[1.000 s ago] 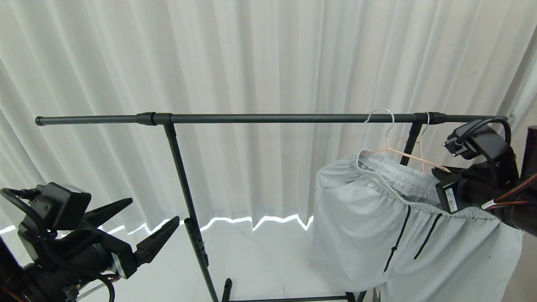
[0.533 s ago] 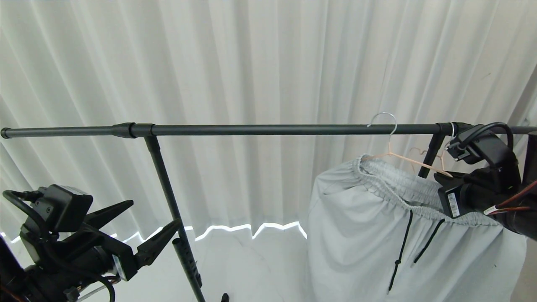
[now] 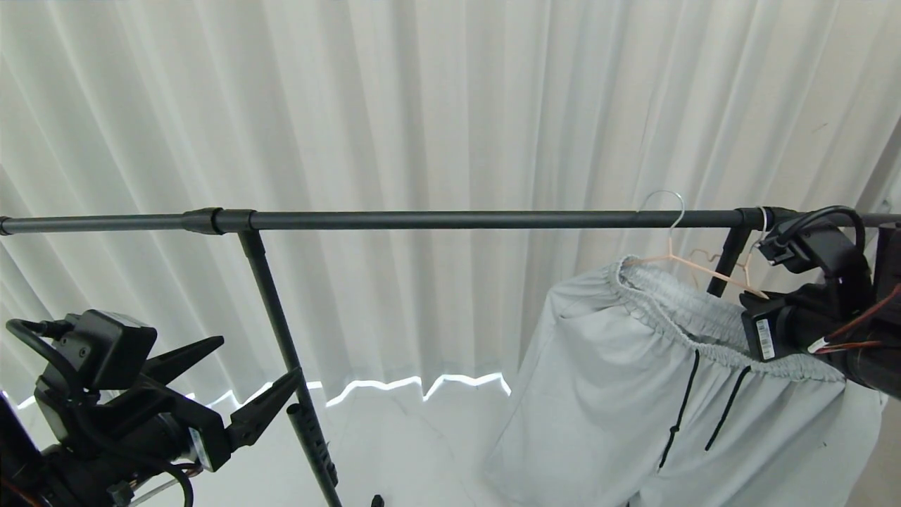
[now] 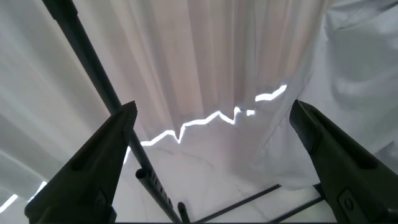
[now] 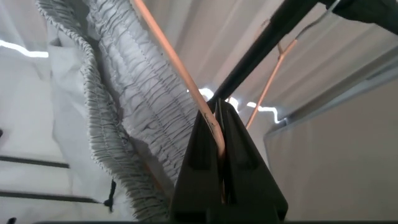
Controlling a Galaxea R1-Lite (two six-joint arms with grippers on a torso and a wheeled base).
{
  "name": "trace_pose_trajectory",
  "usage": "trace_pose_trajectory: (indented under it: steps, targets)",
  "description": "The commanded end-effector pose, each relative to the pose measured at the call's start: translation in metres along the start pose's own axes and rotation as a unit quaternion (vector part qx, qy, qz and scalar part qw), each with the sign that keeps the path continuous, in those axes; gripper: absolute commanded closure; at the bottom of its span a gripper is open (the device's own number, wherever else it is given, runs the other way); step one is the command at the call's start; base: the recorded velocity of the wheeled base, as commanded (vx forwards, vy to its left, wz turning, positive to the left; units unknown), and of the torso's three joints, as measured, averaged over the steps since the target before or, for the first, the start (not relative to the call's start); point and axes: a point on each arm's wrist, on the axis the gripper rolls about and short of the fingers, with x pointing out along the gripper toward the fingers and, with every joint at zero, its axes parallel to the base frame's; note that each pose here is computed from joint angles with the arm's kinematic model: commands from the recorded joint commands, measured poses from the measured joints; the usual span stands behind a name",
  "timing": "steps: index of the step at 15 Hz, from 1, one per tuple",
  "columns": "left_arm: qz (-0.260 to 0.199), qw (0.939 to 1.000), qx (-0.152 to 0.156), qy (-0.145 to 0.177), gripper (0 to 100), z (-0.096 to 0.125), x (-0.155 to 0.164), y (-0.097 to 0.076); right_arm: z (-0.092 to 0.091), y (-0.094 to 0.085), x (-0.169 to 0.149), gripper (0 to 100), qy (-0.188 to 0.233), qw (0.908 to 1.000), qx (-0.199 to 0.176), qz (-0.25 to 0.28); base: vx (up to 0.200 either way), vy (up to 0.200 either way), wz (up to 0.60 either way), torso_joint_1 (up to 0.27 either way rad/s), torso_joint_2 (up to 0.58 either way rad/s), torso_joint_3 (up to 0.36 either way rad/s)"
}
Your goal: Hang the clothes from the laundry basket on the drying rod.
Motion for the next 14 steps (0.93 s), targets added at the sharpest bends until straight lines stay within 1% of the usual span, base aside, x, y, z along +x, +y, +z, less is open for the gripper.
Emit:
trace_pose_trajectory:
  steps: [1,3,6,11,14]
  targets:
    - [0.0,1.0,0.0,0.0,0,0.0,0.0,0.0,-0.004,-0.002,0.01,100,0.016,0.9998,0.0,-0.009,0.0,0.0,0.0,0.0,0.0,0.0]
    - [0.0,1.0,0.0,0.002,0,-0.001,0.0,0.0,-0.008,0.0,0.016,100,0.025,0.9997,-0.002,-0.008,0.0,0.0,0.0,0.0,0.0,0.0]
    - [0.0,1.0,-0.001,0.004,0,-0.001,0.0,0.0,-0.008,0.004,0.026,100,0.015,0.9999,-0.003,-0.009,0.0,0.0,0.0,0.0,0.0,0.0]
    - [-0.002,1.0,-0.001,0.009,0,-0.003,0.002,0.0,-0.002,0.006,0.036,100,0.01,0.9999,-0.001,-0.009,0.0,0.0,0.0,0.0,0.0,0.0]
    - [-0.002,1.0,0.0,0.009,0,-0.002,0.003,0.0,-0.002,0.013,0.045,100,0.012,0.9999,-0.005,-0.002,0.0,0.0,0.0,0.0,0.0,0.0]
